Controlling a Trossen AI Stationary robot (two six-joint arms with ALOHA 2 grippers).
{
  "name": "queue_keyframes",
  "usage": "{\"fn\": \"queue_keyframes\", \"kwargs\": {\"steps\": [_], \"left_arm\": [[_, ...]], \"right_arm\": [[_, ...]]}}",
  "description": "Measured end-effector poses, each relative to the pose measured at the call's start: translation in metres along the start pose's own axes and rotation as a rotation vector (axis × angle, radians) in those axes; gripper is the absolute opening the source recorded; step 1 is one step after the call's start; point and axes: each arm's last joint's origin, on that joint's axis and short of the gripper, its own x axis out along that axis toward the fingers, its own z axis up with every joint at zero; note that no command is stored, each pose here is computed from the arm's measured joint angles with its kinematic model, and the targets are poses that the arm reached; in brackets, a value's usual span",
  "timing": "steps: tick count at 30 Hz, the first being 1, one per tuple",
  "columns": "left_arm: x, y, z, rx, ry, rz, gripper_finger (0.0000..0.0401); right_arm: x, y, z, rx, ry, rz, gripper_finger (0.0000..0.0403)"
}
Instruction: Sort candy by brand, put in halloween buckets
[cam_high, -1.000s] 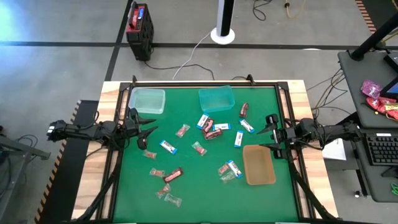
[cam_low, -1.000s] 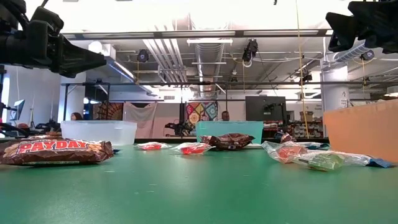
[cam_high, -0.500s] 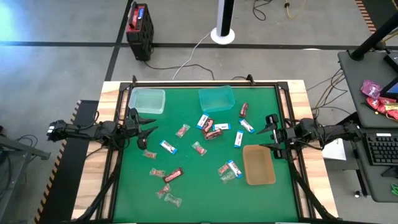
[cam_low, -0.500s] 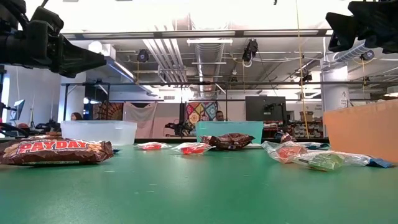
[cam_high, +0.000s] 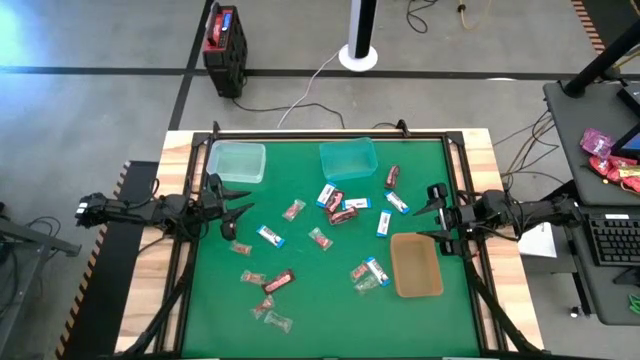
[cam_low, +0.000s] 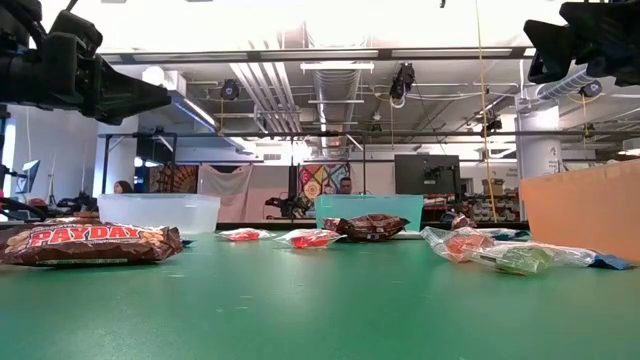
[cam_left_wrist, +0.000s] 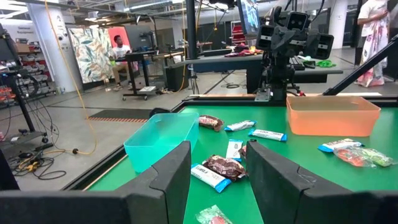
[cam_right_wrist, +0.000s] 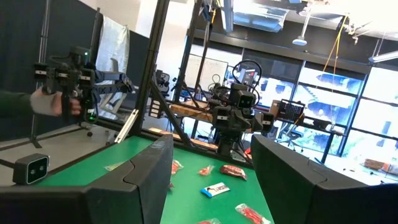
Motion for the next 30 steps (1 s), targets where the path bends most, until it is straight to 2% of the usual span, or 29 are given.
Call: {"fn": "queue_keyframes", "kwargs": {"steps": [2,5,8,11,14,18,20,25,30], "left_arm": [[0.000,0.000,0.002,-0.065,-0.023,-0.001,0.0139],[0.000,0.001,0.010,-0.317,-0.094,-0.013,0.0139],[-0.002,0.003,0.020,-0.492,-0.196,-0.008,0.0139],[-0.003,0.006,0.025,-0.717,-0.254,0.033,0.0139],[-0.003,0.006,0.025,-0.823,-0.265,0.017,0.0139],[0.001,0.003,0.018,-1.001,-0.203,0.010,0.0139],[0.004,0.002,0.016,-1.035,-0.183,0.015,0.0139],[0.011,-0.002,0.006,-0.992,-0.094,0.082,0.0139],[0.019,-0.008,-0.007,-1.085,0.033,0.095,0.0139]], "right_arm": [[0.000,0.000,0.000,0.029,-0.001,0.001,0.0210],[0.000,0.001,0.000,0.303,-0.004,0.028,0.0210],[0.000,-0.004,0.001,0.278,-0.007,-0.115,0.0210],[0.001,-0.008,0.003,0.364,0.020,-0.241,0.0210],[0.005,-0.010,0.009,0.399,0.027,-0.231,0.0210],[0.010,-0.010,0.005,0.464,0.084,-0.246,0.0210],[0.013,-0.012,0.006,0.490,0.102,-0.268,0.0210],[0.022,-0.016,0.008,0.523,0.178,-0.355,0.0210],[0.035,-0.021,0.014,0.524,0.289,-0.394,0.0210]]}}
